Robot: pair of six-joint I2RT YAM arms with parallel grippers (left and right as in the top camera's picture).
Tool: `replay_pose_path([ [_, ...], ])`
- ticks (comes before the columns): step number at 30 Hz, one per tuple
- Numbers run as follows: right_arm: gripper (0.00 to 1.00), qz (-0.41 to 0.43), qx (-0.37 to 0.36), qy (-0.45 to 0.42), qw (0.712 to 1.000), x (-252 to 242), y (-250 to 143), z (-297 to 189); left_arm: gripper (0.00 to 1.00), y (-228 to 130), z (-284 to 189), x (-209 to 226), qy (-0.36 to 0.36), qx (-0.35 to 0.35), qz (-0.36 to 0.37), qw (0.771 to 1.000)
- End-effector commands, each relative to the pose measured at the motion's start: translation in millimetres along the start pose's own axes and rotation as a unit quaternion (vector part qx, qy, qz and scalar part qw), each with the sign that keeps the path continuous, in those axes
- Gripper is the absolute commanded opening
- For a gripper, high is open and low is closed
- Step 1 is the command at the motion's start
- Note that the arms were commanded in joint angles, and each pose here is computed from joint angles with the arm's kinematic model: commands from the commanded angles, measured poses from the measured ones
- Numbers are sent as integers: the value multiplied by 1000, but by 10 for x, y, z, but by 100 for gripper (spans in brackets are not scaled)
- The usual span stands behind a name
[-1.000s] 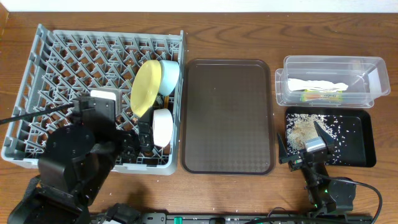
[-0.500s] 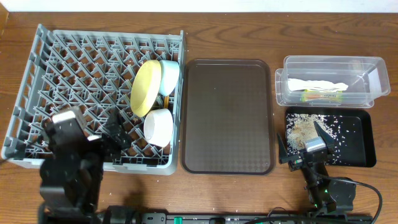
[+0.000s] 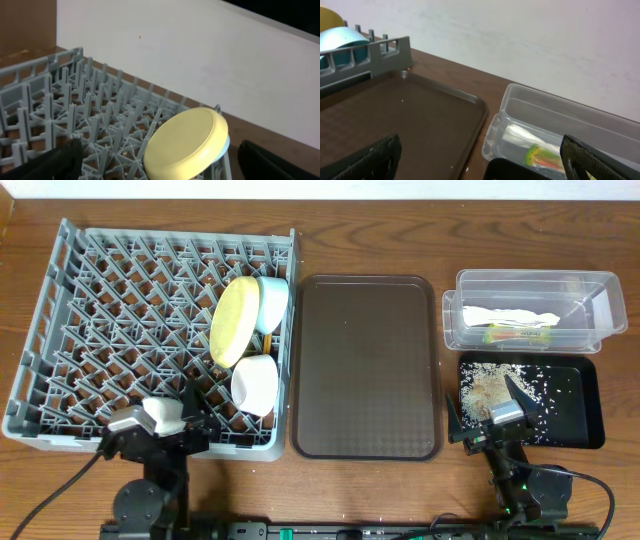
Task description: Sort waste into correct bins and load items into the dishwasher
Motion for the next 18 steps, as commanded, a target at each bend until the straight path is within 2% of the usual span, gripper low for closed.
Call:
replay_pose_path([
  [1, 99, 4, -1, 0, 1000, -2, -3, -3, 100, -137, 80, 70, 3, -5, 7, 1000],
  [11, 99, 4, -1, 0, 1000, -2, -3, -3, 100, -704, 334, 301, 7, 8, 31, 999],
  [13, 99, 4, -1, 0, 1000, -2, -3, -3, 100, -825, 337, 359, 18, 30, 34, 999],
  [18, 99, 4, -1, 0, 1000, -2, -3, -3, 100, -858, 334, 366, 19, 38, 36, 998],
])
Point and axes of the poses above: each gripper's point midway between its finger pads, its own z axis out along the fingers, its own x axis along the line the jaws close on, y = z × x, the point moved 3 cm from there along -z, back along the fingers, and after that the axes turned 6 degrees about -z, right-handed, at the moved point
